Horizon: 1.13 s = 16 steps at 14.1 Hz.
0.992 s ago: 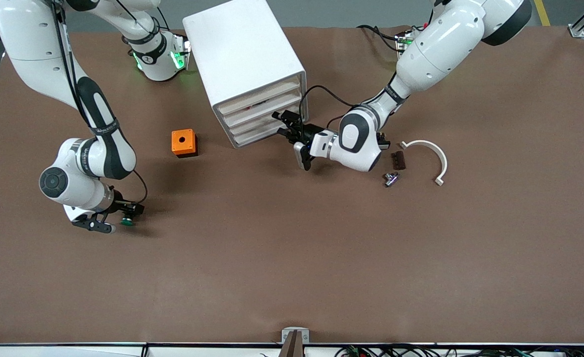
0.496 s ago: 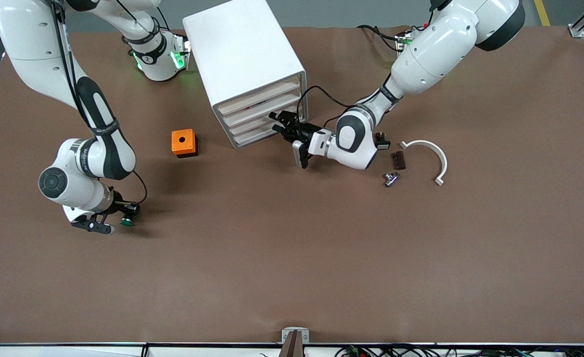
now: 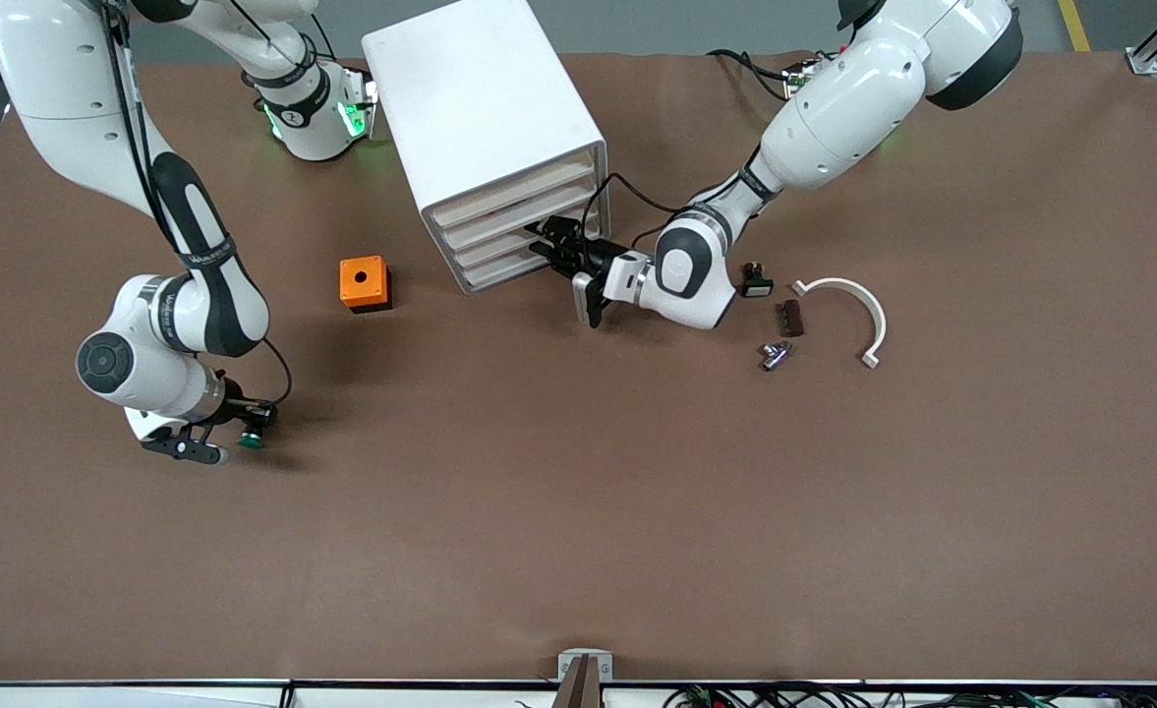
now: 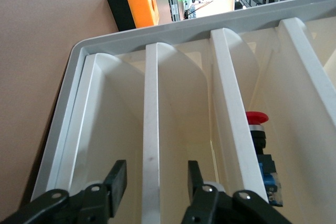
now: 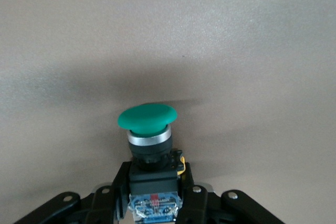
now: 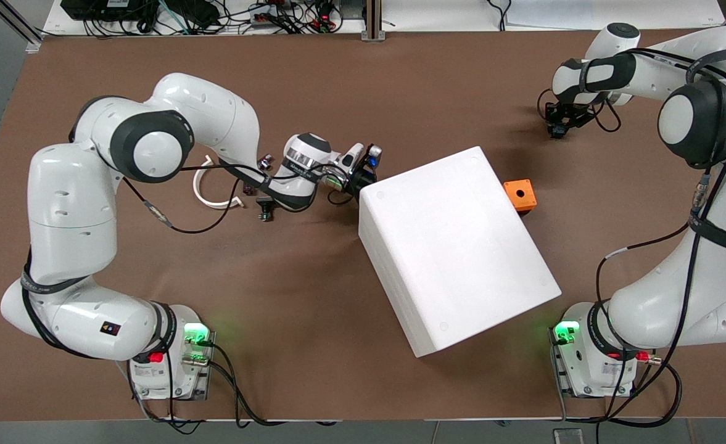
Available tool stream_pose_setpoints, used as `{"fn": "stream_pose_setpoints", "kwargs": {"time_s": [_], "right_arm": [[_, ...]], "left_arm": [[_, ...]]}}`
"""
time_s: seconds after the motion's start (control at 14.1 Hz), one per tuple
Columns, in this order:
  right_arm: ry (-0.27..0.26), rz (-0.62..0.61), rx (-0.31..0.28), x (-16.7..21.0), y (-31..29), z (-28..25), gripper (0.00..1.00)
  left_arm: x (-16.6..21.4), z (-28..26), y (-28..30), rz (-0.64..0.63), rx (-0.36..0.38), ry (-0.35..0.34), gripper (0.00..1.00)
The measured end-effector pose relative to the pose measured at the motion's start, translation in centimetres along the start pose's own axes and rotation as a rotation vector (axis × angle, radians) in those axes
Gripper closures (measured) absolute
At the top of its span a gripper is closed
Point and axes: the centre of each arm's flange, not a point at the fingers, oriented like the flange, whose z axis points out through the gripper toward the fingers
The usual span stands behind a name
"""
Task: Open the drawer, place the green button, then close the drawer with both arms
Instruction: 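Grasp the drawer handle with the left gripper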
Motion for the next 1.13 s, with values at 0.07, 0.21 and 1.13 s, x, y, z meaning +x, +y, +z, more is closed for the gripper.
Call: {"fn": "stream_pose_setpoints", "kwargs": {"time_s": [0.07,0.21,1.13], "right_arm": [[0.005,-0.001,0.001,0.1,-0.1,-0.2,0.59],[0.01,-0.005,0.003,0.4,-0.4,-0.7,0.59],[0.016,-0.018,0.007,0.5,-1.3,-1.6,0.59]], "left_arm": [[0.0,0.0,0.0,0.0,0.0,0.0,0.48],[0.0,0.2,0.0,-0.005,-0.004,0.006,0.52],[-0.1,1.5,0.1,-0.025,0.018,0.026,0.89]]}}
